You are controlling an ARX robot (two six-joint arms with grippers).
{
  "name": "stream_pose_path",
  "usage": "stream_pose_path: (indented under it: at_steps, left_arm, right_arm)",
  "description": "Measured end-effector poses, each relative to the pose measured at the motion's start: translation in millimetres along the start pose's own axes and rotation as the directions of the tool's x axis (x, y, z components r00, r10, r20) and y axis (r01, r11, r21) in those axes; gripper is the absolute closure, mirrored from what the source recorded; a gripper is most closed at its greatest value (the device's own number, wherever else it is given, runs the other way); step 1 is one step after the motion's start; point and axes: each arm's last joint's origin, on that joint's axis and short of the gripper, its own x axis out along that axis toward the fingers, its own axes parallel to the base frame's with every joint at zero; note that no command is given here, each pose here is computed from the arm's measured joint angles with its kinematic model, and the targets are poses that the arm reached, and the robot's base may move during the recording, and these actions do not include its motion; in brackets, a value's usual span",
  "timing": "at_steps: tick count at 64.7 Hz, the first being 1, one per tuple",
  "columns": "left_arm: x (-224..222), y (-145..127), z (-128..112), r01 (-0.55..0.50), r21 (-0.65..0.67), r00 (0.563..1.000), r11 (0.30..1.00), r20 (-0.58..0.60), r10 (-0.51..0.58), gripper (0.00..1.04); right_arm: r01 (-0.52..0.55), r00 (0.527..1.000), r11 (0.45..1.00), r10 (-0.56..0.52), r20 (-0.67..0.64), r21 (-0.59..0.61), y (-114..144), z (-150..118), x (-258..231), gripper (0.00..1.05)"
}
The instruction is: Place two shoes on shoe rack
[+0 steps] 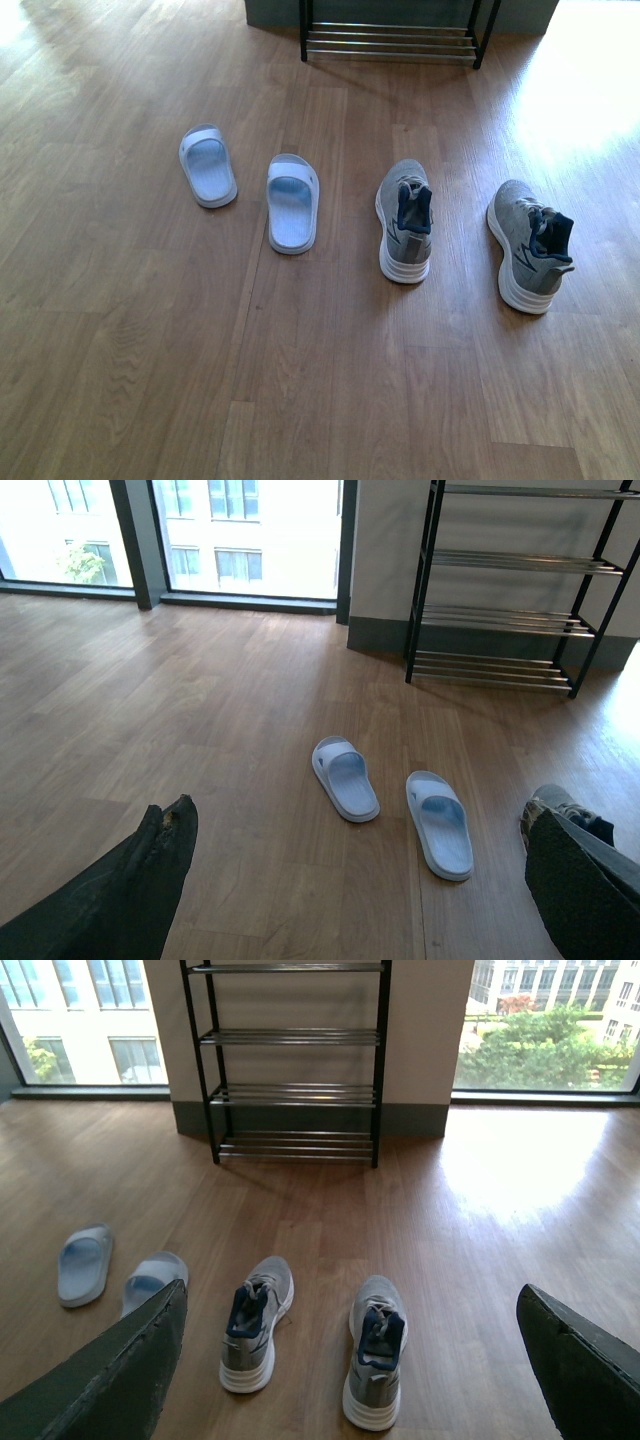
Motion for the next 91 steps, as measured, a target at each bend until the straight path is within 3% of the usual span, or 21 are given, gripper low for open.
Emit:
stream_pose_path:
  at_steps: [91]
  left_arm:
    - [0.0,0.0,0.0,0.0,0.0,1.0,1.0,0.0,0.0,0.09]
  right_arm:
    - [0.0,1.0,1.0,0.0,0.0,0.0,0.0,0.0,0.0,0.09]
